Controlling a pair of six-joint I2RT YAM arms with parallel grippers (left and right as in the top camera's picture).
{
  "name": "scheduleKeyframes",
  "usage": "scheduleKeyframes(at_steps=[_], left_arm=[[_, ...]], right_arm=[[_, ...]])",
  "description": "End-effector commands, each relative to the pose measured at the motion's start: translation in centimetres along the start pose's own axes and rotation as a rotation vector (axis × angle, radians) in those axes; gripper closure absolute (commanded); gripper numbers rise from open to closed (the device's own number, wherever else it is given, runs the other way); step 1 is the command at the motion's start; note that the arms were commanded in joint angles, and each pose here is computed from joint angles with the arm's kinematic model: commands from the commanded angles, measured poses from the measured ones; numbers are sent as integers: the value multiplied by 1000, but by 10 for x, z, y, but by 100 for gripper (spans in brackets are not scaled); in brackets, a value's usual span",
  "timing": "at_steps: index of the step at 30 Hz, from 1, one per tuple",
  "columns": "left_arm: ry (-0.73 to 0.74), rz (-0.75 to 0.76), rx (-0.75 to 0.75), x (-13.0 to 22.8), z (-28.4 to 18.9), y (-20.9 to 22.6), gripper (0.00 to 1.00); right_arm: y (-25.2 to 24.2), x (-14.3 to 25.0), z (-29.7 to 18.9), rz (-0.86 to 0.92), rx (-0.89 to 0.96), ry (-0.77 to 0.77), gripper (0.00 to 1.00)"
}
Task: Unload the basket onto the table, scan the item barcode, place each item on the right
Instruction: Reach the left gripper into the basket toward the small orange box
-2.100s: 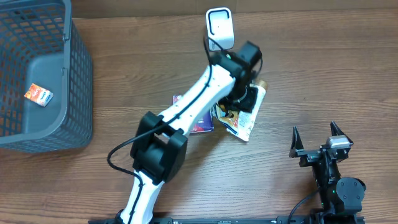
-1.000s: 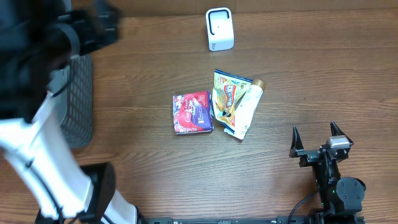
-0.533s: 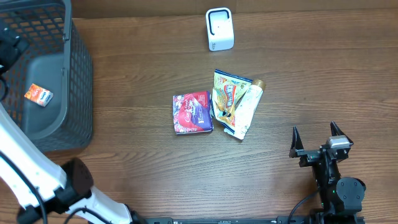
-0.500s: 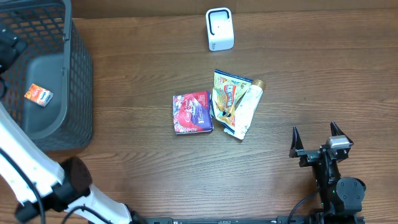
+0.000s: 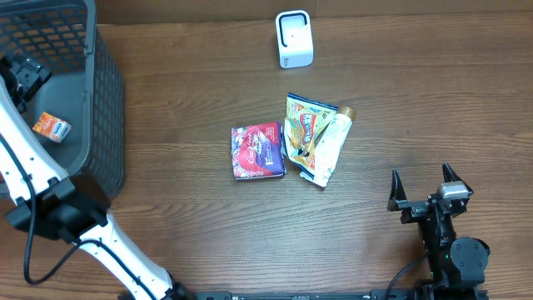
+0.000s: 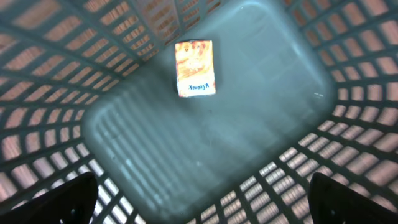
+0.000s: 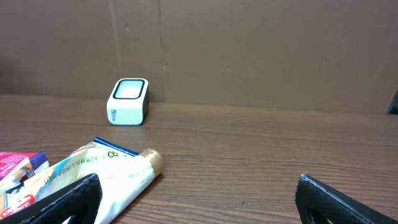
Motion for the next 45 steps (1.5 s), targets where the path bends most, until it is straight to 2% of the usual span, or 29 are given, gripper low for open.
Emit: scheduleKeyframes(at_steps=[1,7,10,23,33,45], left_arm=[[10,3,-41,1,29,-8,0],[-84,-55,-194,-5,57,-5,0],[-103,-53,-199,-8,66,-9,0],[-30,-26,-267,4,153,-17,0],[9,0,-265,13,198,-22,0],[-3,68,-173,8,207,-36,12]], right_arm=[[0,2,0,4,6,-1,0],[0,2,0,4,6,-1,0],[0,2,0,4,6,-1,0],[0,2,0,4,6,-1,0],[0,2,0,4,6,-1,0],[0,2,0,4,6,-1,0]])
Point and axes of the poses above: each gripper's point midway between its finger pads, its own z axis out along the fingers, its own y axis along the line the jaws close on, x = y × z, the point moved 6 cm from there along -z, back along the fingers, and after that the axes turned 13 degrees about -z, right-handed, at the moved point
